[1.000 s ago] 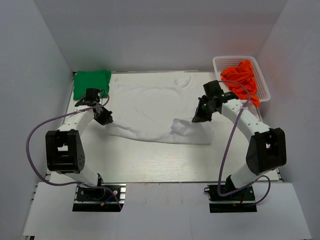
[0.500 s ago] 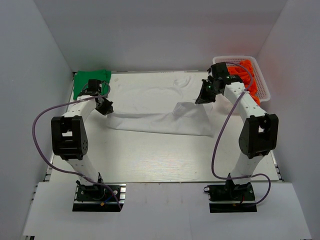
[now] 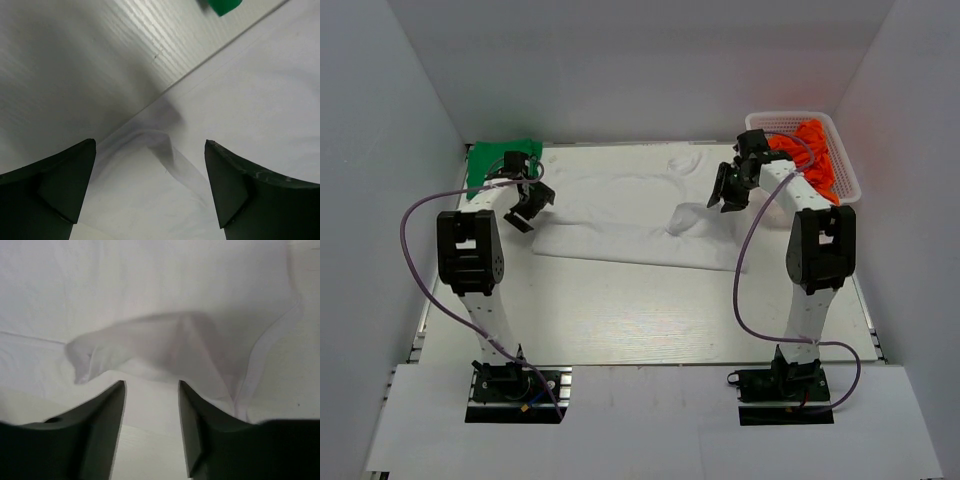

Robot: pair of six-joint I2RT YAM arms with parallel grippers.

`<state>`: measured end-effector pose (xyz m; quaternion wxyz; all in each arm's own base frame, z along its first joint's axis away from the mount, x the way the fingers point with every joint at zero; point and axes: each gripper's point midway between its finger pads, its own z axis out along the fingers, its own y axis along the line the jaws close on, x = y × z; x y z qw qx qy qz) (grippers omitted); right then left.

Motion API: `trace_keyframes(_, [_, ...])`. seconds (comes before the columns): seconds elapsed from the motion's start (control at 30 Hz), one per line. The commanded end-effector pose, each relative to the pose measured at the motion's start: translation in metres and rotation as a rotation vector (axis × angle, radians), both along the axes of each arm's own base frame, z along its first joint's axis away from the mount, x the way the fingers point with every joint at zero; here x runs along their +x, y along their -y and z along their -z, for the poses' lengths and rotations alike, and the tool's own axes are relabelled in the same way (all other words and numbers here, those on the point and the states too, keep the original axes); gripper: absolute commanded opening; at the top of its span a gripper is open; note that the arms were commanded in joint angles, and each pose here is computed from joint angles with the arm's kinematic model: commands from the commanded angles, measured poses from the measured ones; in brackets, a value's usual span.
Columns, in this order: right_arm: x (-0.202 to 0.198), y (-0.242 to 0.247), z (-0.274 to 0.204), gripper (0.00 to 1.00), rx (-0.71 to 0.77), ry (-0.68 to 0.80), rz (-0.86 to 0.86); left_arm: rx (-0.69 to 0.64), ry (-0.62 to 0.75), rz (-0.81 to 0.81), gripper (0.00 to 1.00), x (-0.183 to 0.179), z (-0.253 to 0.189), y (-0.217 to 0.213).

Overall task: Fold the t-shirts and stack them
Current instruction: Fold the flattened tshirt in 1/3 of the way

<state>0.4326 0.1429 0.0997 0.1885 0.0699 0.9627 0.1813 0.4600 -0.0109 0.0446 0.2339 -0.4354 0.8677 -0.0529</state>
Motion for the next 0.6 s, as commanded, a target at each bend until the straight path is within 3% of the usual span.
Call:
trace_keyframes(0.0, [0.032,0.003,-0.027,0.54,-0.020,0.122,0.017,0.059,0.138,-0.018,1.00,0.024,-0.047,-0.013])
trace_keyframes(0.03, [0.032,0.000,-0.031,0.63,-0.017,0.130,0.009,0.066,0.159,0.026,1.00,0.026,-0.053,-0.007])
trace_keyframes(0.2, [0.009,-0.010,-0.047,0.83,-0.005,0.177,-0.064,-0.005,0.274,0.134,1.00,0.026,-0.090,0.017])
trace_keyframes(0.4, [-0.034,-0.007,-0.029,0.84,-0.030,0.164,-0.103,-0.056,0.291,0.249,1.00,0.004,-0.091,0.038])
trace_keyframes(0.57, [-0.034,-0.053,-0.022,0.84,0.117,0.145,-0.201,-0.111,0.282,0.357,1.00,0.006,-0.069,0.072])
